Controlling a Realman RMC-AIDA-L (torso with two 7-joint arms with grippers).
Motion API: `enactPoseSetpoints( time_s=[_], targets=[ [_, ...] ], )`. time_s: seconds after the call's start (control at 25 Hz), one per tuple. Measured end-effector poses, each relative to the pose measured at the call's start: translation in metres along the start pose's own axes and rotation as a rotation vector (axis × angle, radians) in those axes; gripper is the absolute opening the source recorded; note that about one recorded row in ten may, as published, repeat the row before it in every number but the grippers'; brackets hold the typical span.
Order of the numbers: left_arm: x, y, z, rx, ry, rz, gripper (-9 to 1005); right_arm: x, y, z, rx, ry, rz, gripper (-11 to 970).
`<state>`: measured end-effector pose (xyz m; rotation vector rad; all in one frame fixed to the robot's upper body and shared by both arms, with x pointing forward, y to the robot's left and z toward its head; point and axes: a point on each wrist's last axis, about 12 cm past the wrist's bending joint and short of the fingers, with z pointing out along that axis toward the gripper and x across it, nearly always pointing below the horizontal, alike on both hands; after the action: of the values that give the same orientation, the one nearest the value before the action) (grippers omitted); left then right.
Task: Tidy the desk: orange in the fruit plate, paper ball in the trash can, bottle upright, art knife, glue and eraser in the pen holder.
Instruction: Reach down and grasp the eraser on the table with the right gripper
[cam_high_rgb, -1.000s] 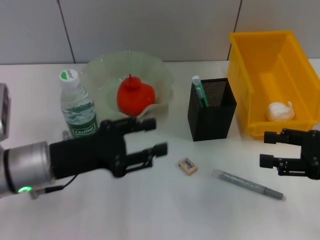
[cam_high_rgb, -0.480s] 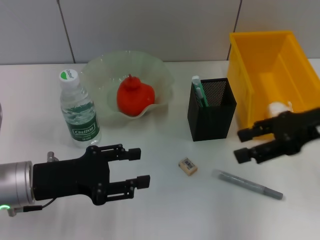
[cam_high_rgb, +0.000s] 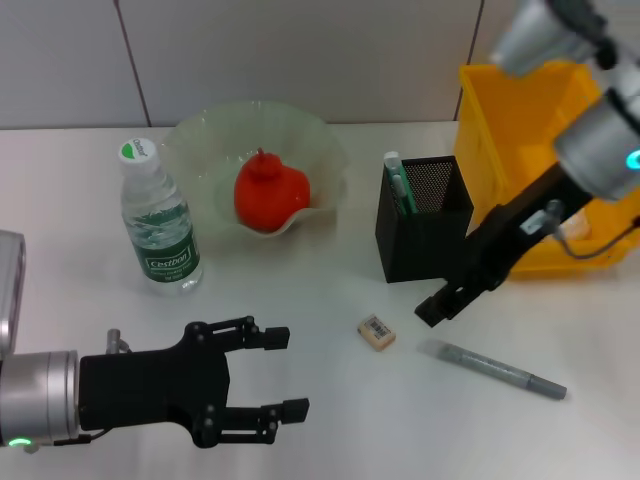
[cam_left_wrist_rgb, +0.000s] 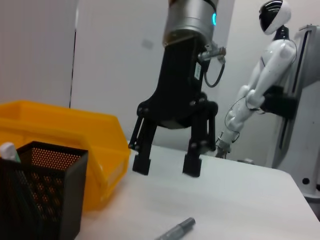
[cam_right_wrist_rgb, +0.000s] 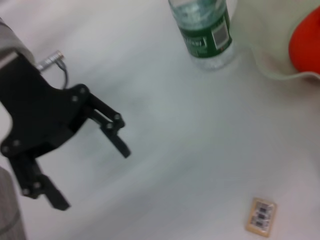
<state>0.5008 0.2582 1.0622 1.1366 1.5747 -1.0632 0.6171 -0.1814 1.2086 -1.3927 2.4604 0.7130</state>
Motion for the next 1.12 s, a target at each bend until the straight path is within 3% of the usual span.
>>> enactPoseSetpoints(
  time_s=[0.16, 0.32, 0.64, 1.12],
  targets=[
    [0.002, 0.000, -0.004, -0.019, -0.008, -0.002, 812, -0.012, 0.001, 0.018, 0.037, 0.059, -0.040, 772],
    [0.004, -0.002, -0.006, -0.027, -0.014, 0.003, 812, -0.019, 0.009, 0.043, 0.057, 0.114, -0.164, 772],
    [0.006, -0.003, -0.010, -0.036, -0.012, -0.007, 812, -0.021, 0.014, 0.067, 0.096, 0.192, -0.337, 770],
    [0.005, -0.002, -0.011, -0.046, -0.023, -0.012, 812, -0.027, 0.015, 0.072, 0.096, 0.184, -0.501, 768]
  ],
)
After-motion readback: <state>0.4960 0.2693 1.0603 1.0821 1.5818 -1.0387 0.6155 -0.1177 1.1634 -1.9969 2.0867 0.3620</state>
